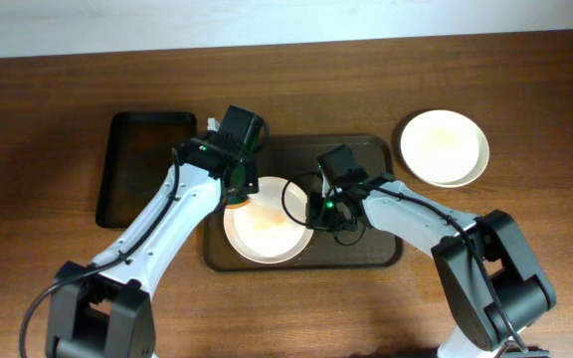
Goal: Clean dirty plates on tray and stack at the side
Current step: 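Scrub the last plate with the sponge in the left gripper, then lift the last plate with the right gripper and stack it on the pile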
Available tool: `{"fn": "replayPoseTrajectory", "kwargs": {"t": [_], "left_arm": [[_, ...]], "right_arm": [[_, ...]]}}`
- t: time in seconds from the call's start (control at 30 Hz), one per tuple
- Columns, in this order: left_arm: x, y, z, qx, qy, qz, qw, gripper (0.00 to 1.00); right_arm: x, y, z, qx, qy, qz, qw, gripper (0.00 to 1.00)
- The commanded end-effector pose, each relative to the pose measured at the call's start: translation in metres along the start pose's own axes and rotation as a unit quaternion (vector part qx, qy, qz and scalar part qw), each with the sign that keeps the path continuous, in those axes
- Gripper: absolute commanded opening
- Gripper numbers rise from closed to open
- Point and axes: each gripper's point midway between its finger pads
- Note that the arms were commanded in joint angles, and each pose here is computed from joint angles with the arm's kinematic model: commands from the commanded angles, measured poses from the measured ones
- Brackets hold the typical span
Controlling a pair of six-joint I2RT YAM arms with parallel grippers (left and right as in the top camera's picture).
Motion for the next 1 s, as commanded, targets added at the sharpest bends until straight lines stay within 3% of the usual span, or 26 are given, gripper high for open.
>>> {"fn": "replayPoseTrajectory", "kwargs": {"t": [0.0,0.23,0.33,0.4,0.5,0.6,0.73,0.8,0.87,0.97], "left_arm": [[-0.026,0.016,-0.042,-0.119,0.022,0.051,0.991,0.0],[-0.075,0.079,-0.038,-0.106,0.026,0.114,0.987,0.0],[-0.079,0.09,0.009,0.025,0.055,0.108,0.992,0.0],[-0.077,0.083,0.024,0.07,0.046,0.107,0.991,0.0],[-0.049,0.043,0.058,0.17,0.029,0.066,0.983,0.0],[-0.026,0.007,0.056,0.155,0.015,0.023,0.988,0.0],[-0.025,-0.026,0.027,0.033,-0.022,0.01,0.999,0.0],[-0.034,-0.026,0.011,-0.023,-0.019,0.035,0.999,0.0],[-0.046,-0.019,0.013,-0.022,-0.018,0.053,0.998,0.0],[-0.06,0.0,0.012,-0.026,-0.025,0.059,0.998,0.0]], "right_arm": [[-0.001,0.006,-0.017,-0.031,0.002,-0.001,1.0,0.04],[-0.001,0.006,-0.018,-0.033,0.001,-0.003,0.999,0.04],[0.002,0.005,-0.028,-0.061,0.002,-0.013,0.998,0.04],[0.002,0.004,-0.029,-0.064,-0.013,-0.012,0.998,0.04],[0.007,-0.005,-0.037,-0.103,-0.012,-0.017,0.995,0.04],[0.015,-0.017,-0.039,-0.133,-0.029,-0.023,0.99,0.04],[0.036,-0.053,-0.01,-0.125,-0.058,-0.04,0.99,0.04],[0.058,-0.1,0.0,-0.167,-0.076,-0.079,0.98,0.04],[0.073,-0.151,0.002,-0.218,-0.077,-0.119,0.966,0.04],[0.092,-0.232,-0.001,-0.325,-0.087,-0.205,0.919,0.04]]}}
Point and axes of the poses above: each gripper's point midway between its finger pads, its own y axis out along the fingers, its own z axis along the line the jaws close on, x = y × z, and after that the axes turned 5 degrees about y, right-handed
